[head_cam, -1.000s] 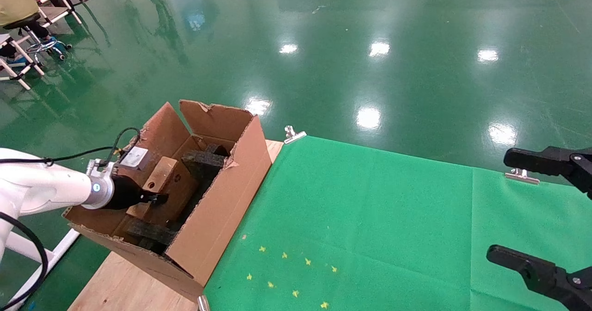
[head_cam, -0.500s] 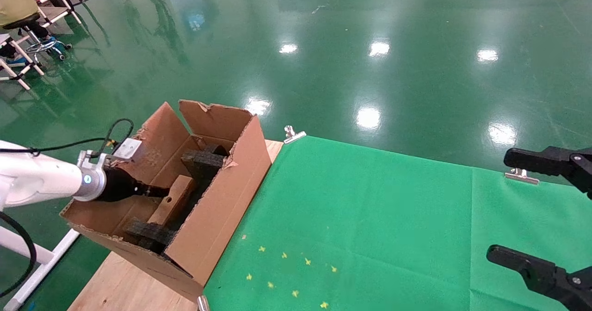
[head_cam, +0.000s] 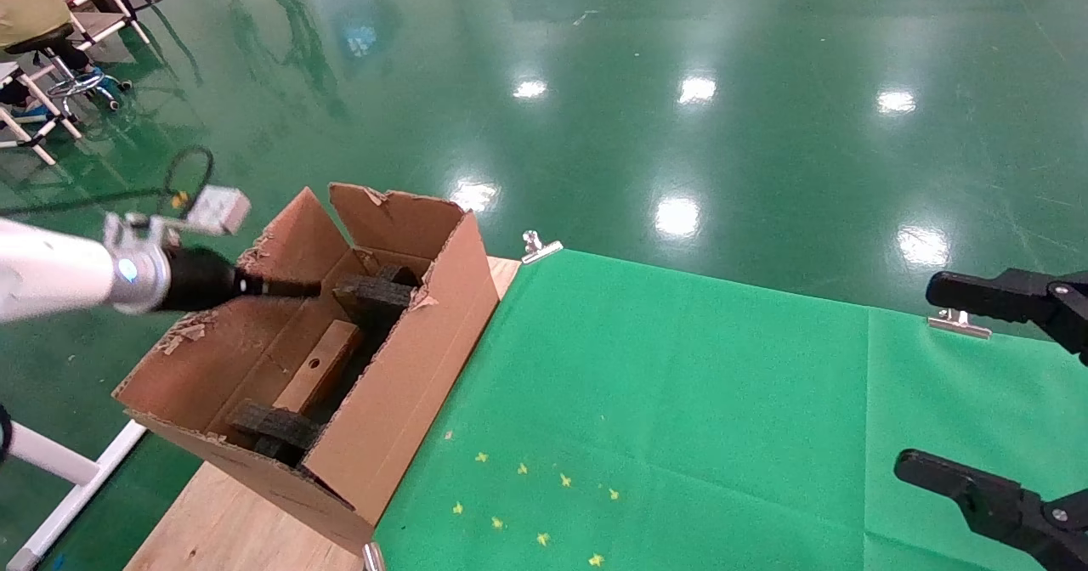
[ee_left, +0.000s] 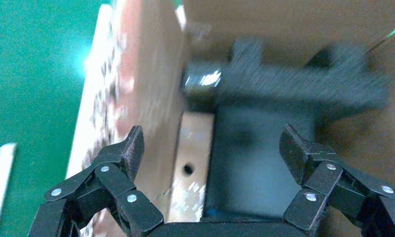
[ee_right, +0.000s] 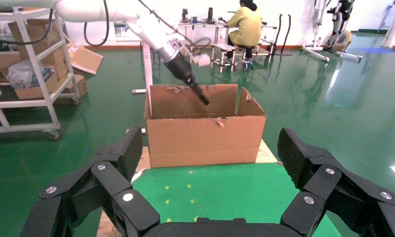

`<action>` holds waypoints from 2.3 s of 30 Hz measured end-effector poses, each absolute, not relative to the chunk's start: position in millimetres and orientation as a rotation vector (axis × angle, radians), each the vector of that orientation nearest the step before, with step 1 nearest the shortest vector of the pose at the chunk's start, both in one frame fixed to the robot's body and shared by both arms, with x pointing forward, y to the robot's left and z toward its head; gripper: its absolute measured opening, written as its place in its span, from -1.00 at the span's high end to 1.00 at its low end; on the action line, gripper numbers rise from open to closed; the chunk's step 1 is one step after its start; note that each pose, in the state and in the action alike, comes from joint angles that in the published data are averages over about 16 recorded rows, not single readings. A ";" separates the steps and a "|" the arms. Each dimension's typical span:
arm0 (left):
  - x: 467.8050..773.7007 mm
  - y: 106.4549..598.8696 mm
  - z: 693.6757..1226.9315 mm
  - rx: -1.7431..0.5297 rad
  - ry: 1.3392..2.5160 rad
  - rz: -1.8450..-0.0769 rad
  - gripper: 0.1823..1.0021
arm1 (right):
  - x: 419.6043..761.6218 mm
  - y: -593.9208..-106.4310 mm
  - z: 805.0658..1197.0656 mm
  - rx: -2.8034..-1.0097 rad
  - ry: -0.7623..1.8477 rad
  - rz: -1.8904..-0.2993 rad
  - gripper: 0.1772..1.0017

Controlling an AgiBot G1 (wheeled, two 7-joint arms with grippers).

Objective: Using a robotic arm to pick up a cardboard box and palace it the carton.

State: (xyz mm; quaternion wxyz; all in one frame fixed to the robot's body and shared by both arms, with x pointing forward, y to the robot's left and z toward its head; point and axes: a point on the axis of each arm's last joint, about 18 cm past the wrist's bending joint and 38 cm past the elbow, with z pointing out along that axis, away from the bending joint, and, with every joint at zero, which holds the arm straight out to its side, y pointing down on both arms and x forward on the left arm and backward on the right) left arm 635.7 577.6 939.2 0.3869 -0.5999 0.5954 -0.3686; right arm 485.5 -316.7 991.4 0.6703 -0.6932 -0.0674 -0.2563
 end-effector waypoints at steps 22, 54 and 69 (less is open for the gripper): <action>575.8 482.6 1024.6 -1.400 1.644 -1.859 -1.00 | 485.5 -316.8 991.4 -1.562 -0.151 -0.578 -1.00; 558.2 403.2 1018.2 -0.760 1.913 -1.877 -1.00 | 485.5 -316.9 991.4 -1.562 -0.151 -0.578 -1.00; 533.3 358.3 1009.7 -0.334 1.975 -1.848 -1.00 | 485.5 -316.9 991.4 -1.562 -0.151 -0.578 -1.00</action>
